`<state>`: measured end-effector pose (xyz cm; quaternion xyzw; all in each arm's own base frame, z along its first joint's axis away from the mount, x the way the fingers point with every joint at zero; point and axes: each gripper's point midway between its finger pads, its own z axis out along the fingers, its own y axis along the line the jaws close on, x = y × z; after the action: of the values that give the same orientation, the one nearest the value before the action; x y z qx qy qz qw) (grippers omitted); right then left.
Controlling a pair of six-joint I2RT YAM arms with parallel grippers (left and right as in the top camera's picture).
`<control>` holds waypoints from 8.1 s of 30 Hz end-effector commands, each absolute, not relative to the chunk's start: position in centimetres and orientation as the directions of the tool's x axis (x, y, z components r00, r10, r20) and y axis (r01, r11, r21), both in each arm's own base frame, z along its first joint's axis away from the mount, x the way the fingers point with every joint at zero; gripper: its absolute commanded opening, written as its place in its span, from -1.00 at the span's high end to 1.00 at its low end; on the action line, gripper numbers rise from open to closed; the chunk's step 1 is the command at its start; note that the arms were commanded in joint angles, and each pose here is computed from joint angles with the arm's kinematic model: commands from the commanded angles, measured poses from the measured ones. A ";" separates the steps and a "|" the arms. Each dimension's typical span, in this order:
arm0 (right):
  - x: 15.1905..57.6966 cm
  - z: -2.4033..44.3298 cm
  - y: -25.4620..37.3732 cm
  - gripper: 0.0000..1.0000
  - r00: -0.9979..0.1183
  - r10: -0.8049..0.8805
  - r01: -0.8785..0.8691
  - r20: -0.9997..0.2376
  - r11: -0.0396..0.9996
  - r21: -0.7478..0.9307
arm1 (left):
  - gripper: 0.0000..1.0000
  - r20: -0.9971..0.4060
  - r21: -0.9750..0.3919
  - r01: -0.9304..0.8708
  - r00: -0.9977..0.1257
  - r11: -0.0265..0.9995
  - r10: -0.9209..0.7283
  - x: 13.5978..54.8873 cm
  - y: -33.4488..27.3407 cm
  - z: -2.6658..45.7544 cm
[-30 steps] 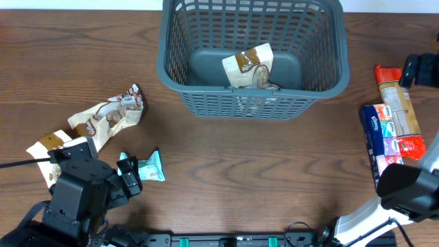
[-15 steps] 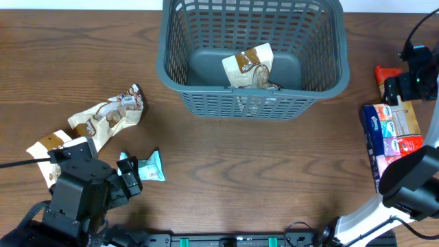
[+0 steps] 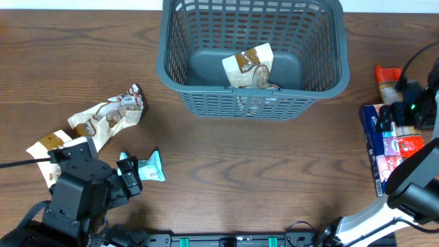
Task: Pack container
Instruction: 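Lower the right gripper onto the blue tissue box and grasp it, then lift the blue tissue box and carry it over the basket, then lower the tissue box into the basket with the right gripper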
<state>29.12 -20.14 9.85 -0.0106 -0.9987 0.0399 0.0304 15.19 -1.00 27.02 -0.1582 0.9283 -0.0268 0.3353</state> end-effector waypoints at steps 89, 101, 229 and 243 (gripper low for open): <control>33.7 3.2 -20.0 0.97 -0.822 0.509 0.453 -0.254 0.856 0.249 | -0.97 -0.621 -0.137 -0.276 -0.724 0.951 -0.299 15.2 -0.7 27.2; 45.5 23.2 -19.1 0.97 -0.591 0.592 0.121 -0.548 0.736 0.666 | -0.97 -0.621 -0.137 -0.276 -0.724 0.951 -0.299 15.2 -0.7 27.2; 42.2 21.4 11.6 0.97 -0.548 -0.726 -0.754 -0.415 0.644 -0.131 | -0.97 -0.621 -0.137 -0.275 -0.724 0.952 -0.299 15.2 -0.7 27.2; 42.4 18.7 11.8 -0.72 -0.562 -0.728 -0.759 -0.393 0.643 -0.103 | -0.97 -0.621 -0.137 -0.275 -0.724 0.952 -0.299 15.2 -0.7 27.2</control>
<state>42.52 11.55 19.49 0.4133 -0.8851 -0.0344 -0.2111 15.19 -1.00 27.01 -0.1581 0.9285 -0.0266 0.3350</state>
